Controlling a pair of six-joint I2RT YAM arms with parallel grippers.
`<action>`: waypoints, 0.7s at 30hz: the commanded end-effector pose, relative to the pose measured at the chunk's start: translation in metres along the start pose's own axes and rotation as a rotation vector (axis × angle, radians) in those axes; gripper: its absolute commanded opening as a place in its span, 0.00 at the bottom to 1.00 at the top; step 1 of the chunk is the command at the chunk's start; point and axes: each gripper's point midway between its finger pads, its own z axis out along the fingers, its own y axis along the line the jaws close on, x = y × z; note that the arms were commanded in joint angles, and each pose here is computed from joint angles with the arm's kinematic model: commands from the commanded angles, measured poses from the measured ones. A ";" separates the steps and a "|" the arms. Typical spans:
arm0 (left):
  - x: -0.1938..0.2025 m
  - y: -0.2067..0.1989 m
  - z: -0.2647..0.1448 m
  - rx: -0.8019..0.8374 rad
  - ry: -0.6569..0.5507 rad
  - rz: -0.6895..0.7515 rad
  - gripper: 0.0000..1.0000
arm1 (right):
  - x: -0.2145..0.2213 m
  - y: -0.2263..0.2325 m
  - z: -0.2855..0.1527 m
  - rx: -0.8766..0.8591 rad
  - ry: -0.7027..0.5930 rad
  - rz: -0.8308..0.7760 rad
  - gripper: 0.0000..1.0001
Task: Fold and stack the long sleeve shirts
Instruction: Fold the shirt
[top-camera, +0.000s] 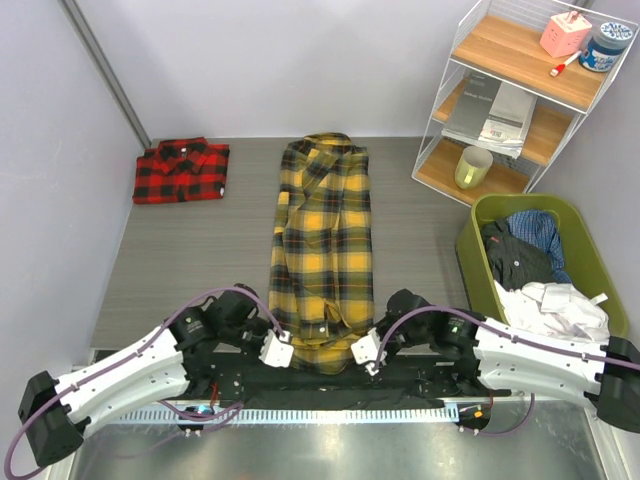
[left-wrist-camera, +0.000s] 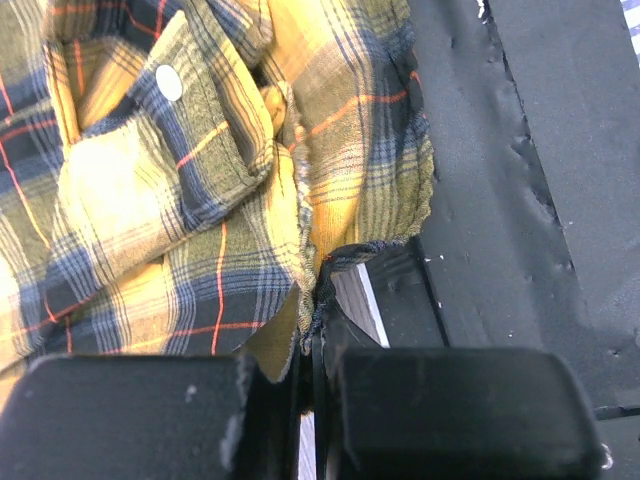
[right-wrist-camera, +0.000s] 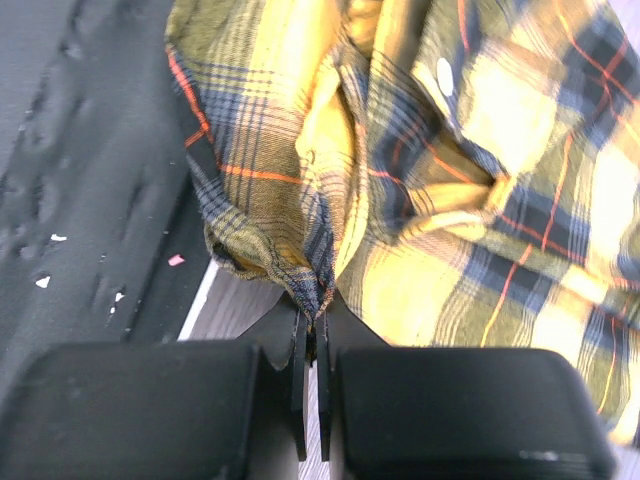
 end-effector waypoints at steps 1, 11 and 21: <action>-0.010 0.012 -0.006 -0.053 -0.012 -0.022 0.00 | -0.009 -0.027 -0.010 0.113 -0.001 0.047 0.01; -0.028 0.068 -0.022 -0.189 -0.055 -0.064 0.00 | 0.002 -0.095 -0.037 0.256 -0.004 0.174 0.01; -0.004 0.186 -0.040 -0.292 -0.085 -0.189 0.00 | 0.040 -0.191 -0.059 0.322 -0.017 0.214 0.01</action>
